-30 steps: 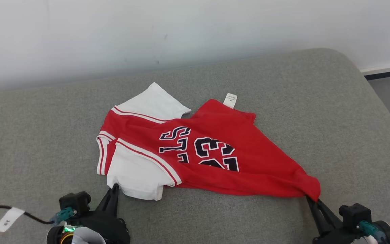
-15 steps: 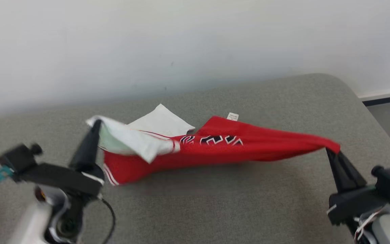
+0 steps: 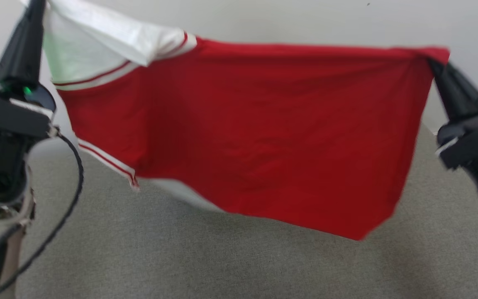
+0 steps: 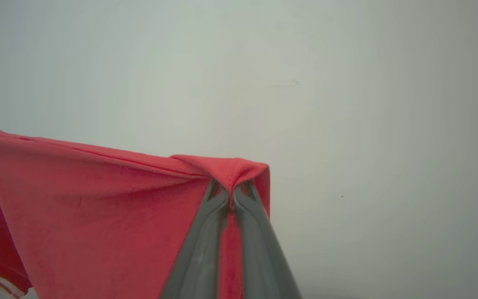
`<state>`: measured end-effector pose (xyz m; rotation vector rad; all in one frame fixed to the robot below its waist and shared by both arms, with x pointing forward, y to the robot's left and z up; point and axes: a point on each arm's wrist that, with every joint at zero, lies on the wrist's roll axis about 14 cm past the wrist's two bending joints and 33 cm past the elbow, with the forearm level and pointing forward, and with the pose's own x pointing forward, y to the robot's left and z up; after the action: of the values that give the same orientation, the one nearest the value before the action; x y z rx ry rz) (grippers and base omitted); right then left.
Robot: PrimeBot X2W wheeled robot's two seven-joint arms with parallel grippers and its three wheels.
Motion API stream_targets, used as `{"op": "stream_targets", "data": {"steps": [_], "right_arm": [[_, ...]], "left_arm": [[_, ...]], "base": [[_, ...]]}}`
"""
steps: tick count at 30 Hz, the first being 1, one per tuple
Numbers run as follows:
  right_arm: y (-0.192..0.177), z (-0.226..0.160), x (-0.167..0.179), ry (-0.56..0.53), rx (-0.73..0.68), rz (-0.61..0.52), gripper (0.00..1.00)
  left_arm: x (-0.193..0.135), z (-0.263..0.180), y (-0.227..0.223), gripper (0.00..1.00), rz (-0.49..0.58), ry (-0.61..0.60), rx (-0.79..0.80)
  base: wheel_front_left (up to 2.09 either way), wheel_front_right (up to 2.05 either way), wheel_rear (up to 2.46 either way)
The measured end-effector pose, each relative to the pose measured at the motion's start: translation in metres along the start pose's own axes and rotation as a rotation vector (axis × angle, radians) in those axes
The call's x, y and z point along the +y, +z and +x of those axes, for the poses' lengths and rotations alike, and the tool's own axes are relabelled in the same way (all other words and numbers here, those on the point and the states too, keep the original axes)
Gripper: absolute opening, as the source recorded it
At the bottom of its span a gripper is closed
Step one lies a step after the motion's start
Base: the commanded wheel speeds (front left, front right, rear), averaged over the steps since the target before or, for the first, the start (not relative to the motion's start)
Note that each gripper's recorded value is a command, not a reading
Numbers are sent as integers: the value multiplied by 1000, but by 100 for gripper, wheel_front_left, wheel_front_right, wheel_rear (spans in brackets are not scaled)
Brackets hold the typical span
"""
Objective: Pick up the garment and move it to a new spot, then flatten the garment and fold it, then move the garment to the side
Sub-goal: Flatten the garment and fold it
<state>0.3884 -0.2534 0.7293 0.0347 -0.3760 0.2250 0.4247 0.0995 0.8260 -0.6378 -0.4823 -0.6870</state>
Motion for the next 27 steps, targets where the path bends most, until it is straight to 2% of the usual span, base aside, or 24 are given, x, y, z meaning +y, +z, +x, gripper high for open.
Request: {"op": "stream_targets", "data": {"steps": [7,14,19,27], "right_arm": [[50,12,-12,11,-21,-15,0],[48,14,-10,40,35,-24,0],[29,25,-8,57,130,-55,0],[-18,81,-6,41,297,-41,0]], "left_arm": [[-20,16,29,0,27,-54,-18],[-32,16,29,0,-18,-91,15],[-15,27,11,0,8,-47,113],[46,70,-44,0,124,112,310]], "base": [[0,0,0],[0,0,0],[0,0,0],[0,0,0]]}}
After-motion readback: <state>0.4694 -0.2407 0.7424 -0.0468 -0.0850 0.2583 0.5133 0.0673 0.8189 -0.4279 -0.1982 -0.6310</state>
